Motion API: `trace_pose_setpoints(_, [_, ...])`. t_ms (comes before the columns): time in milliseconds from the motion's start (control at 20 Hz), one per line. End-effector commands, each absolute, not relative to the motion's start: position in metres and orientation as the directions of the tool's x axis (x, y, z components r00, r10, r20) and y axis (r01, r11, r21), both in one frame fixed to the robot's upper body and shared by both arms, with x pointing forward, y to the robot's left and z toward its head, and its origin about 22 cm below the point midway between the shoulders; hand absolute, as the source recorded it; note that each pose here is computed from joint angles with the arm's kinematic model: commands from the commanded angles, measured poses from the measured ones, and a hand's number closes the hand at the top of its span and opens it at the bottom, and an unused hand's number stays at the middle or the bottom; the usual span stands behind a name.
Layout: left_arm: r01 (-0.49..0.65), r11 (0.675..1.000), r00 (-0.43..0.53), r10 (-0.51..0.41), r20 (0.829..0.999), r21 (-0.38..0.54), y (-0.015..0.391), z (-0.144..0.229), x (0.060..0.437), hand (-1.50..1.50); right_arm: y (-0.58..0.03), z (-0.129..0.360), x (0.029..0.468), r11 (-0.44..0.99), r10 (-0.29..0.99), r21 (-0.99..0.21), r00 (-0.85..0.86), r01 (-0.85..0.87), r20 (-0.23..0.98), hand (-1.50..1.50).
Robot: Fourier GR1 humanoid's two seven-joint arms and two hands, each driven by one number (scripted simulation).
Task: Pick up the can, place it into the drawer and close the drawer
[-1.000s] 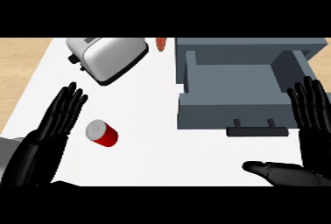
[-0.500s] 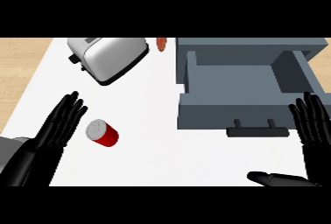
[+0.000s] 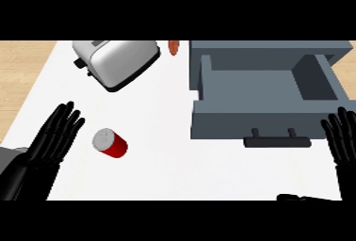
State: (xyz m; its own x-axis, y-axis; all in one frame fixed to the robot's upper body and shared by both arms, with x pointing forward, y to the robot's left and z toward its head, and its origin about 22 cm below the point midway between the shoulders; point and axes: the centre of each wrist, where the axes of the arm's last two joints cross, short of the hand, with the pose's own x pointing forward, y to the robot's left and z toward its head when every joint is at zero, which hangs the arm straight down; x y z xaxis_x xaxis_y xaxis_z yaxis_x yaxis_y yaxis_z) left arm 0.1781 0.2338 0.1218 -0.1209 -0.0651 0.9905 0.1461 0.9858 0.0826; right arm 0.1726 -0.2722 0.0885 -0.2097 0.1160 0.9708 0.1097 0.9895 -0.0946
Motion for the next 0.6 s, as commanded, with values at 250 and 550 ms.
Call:
trace_pose_setpoints(250, [0.136, 0.987, -0.102, -0.071, 0.992, 0.085, 0.247, 0.08, 0.203, -1.5, -0.289, 0.077, 0.169, 0.989, 0.123, -0.103, -0.207, 0.105, 0.97, -1.5])
trace_pose_setpoints(550, [0.132, 0.988, -0.099, -0.067, 0.993, 0.08, 0.226, 0.065, 0.237, -1.5, -0.287, 0.065, 0.173, 0.988, 0.125, -0.104, -0.201, 0.11, 0.972, -1.5])
